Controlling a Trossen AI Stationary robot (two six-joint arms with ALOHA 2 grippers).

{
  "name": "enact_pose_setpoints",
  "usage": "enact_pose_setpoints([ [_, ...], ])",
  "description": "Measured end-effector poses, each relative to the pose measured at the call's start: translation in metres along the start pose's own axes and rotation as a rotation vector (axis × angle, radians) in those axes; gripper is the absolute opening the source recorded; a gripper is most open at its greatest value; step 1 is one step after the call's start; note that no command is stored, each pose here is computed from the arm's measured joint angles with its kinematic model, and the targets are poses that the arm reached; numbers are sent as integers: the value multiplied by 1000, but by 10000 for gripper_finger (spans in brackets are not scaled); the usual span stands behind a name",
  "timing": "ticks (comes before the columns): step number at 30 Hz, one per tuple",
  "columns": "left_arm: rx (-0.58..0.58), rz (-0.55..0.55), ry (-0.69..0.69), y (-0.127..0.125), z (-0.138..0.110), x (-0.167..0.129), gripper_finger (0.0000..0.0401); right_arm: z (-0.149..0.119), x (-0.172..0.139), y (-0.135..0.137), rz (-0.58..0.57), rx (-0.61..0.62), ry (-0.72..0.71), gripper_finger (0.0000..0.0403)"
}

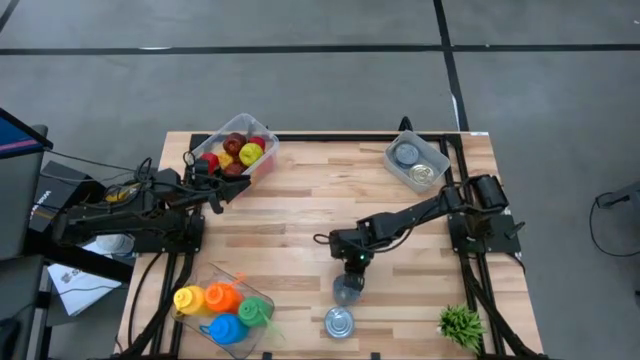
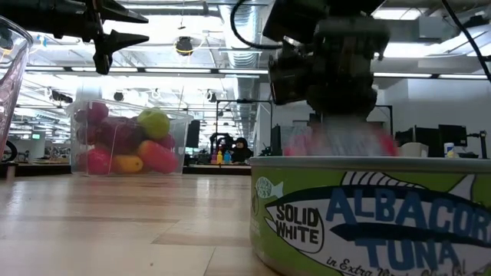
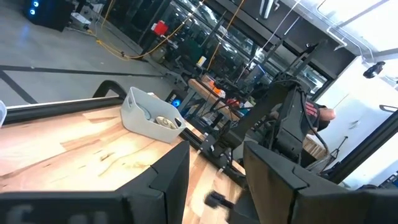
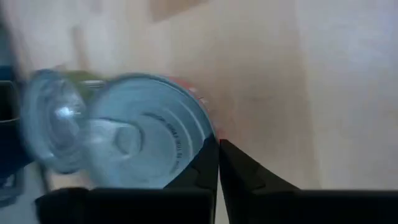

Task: Pick & Place Food Item
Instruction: Stack the red tuna can on the blue tuna can

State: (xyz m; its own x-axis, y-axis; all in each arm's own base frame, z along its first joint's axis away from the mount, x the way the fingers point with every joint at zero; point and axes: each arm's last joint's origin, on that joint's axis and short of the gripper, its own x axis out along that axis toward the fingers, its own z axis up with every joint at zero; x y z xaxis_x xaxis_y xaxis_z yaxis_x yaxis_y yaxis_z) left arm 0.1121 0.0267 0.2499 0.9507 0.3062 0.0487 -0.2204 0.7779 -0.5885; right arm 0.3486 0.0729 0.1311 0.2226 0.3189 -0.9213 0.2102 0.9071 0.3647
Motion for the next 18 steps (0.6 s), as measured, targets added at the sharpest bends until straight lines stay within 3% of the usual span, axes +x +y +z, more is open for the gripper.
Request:
enact_pose_setpoints([
  [4,0,1,0,0,0,0,140,-3,1,-16,-108,62,39,1],
  [11,0,4,-3,0,0,0,140,-8,-28,-33,-231,62,54,0],
  [18,4,40,7,2,-2,4,140,-3,-86,-26,-252,13,-195,0],
])
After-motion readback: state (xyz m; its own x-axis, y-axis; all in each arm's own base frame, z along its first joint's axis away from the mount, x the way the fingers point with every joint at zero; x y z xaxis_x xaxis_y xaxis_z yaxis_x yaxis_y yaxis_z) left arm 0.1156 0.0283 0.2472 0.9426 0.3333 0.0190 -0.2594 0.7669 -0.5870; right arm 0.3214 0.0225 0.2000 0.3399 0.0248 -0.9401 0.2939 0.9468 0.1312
